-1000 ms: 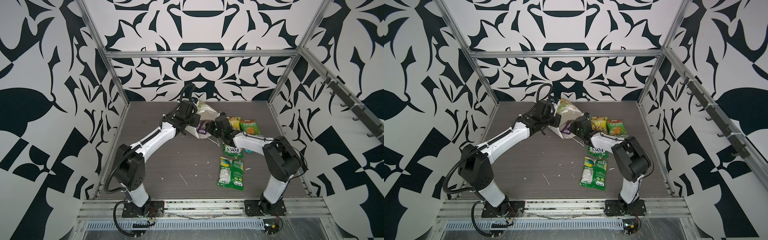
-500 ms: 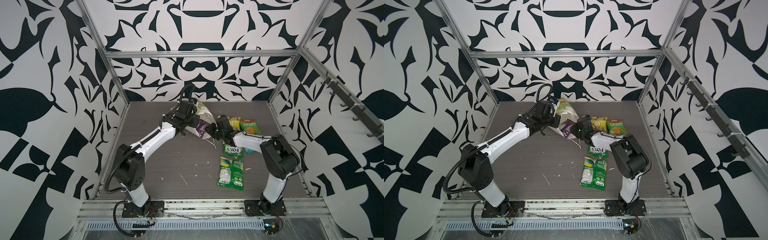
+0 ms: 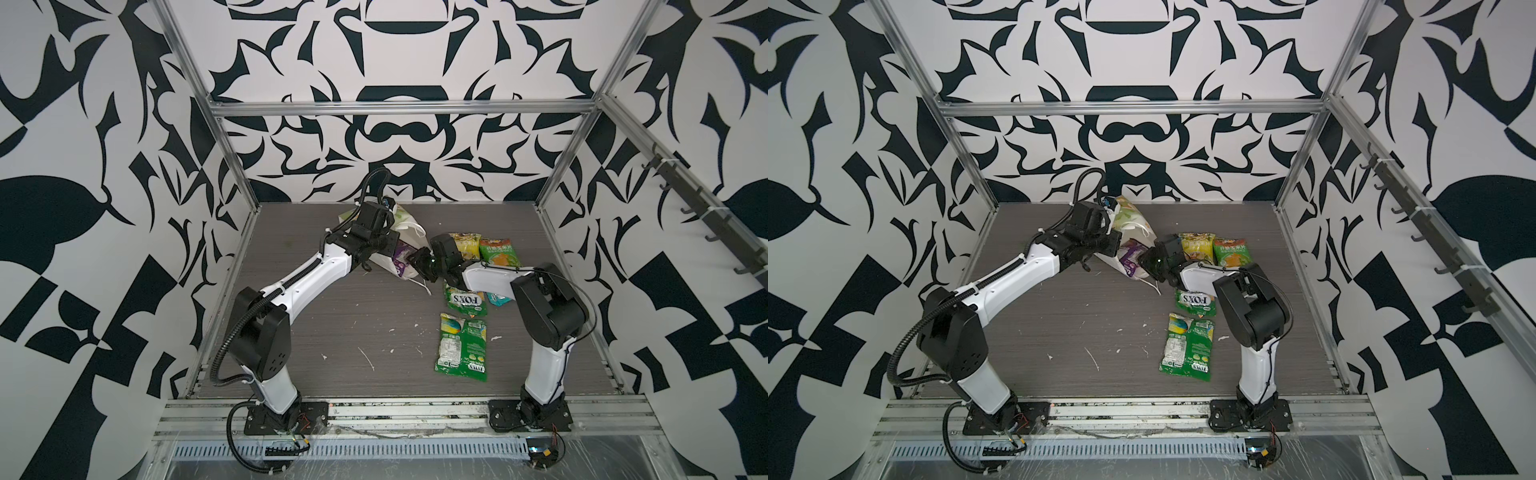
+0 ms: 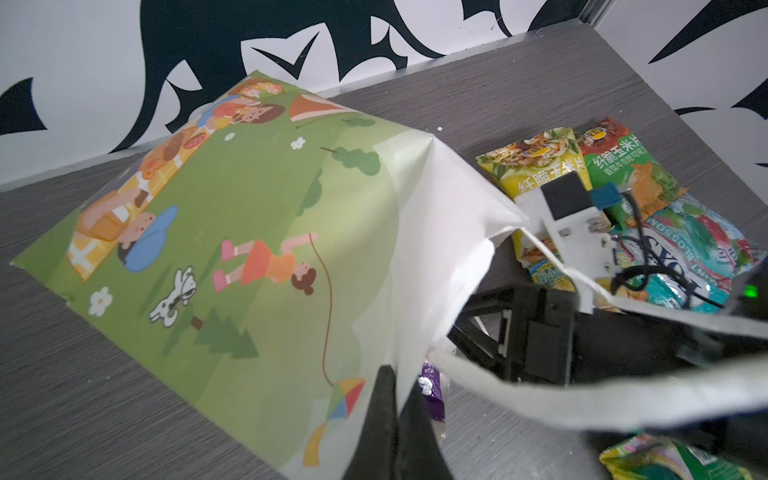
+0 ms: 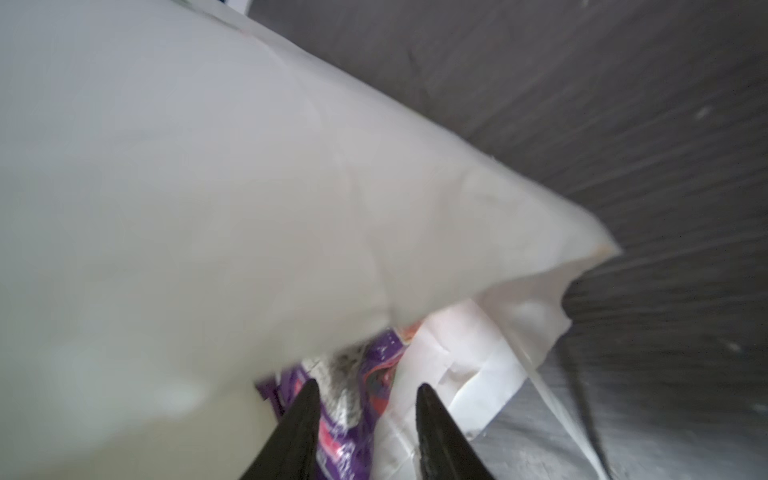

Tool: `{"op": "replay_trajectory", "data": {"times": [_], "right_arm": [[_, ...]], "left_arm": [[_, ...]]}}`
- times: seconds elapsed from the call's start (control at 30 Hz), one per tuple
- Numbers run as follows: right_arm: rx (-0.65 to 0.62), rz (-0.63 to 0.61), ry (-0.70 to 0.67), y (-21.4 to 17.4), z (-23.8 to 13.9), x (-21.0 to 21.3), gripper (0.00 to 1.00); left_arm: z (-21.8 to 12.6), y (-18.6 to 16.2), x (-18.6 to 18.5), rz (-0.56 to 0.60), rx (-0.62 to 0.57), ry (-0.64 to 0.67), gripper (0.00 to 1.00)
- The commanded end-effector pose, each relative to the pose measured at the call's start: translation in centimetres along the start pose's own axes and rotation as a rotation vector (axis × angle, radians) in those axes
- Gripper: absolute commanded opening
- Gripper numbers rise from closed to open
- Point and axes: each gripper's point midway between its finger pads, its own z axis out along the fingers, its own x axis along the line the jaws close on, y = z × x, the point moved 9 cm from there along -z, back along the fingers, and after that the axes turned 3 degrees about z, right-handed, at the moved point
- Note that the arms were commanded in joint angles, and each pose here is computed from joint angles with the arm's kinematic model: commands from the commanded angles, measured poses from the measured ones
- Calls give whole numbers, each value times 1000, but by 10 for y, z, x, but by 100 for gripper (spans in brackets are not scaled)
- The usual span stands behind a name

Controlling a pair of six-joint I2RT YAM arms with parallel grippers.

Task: Take the snacks out of the paper bag
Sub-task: 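Lower the purple packet onto the table beside the other packets and release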

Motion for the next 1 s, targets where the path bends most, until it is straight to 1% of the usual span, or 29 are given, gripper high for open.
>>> {"op": "replay_trajectory", "data": {"times": [0.0, 0.23, 0.4, 0.43, 0.53, 0.67, 0.73, 0.87, 0.97], "right_arm": [[9, 23, 71, 6, 1, 24, 49], [16, 40, 76, 7, 19, 30, 51], [5, 48, 6, 4, 34, 30, 52], [2, 56, -5, 3, 37, 28, 50], [-11, 80, -34, 3, 45, 24, 37], [-36, 88, -50, 3, 47, 22, 13], [-52, 85, -51, 2, 43, 23, 6], [-69, 52, -16, 4, 30, 32, 0], [-81, 16, 12, 4, 13, 38, 0]], "left_arm": [[0, 8, -2, -20, -21, -26, 0], [7, 0, -6, -47, -14, -81, 0], [13, -5, -15, -44, 6, -130, 0], [14, -7, -16, -42, 12, -132, 0], [15, -12, -17, -43, 22, -138, 0], [13, -15, -17, -41, 22, -128, 0], [11, -15, -16, -41, 16, -123, 0], [8, -16, -12, -38, 10, -76, 0], [7, -15, -10, -33, 9, -48, 0]]}}
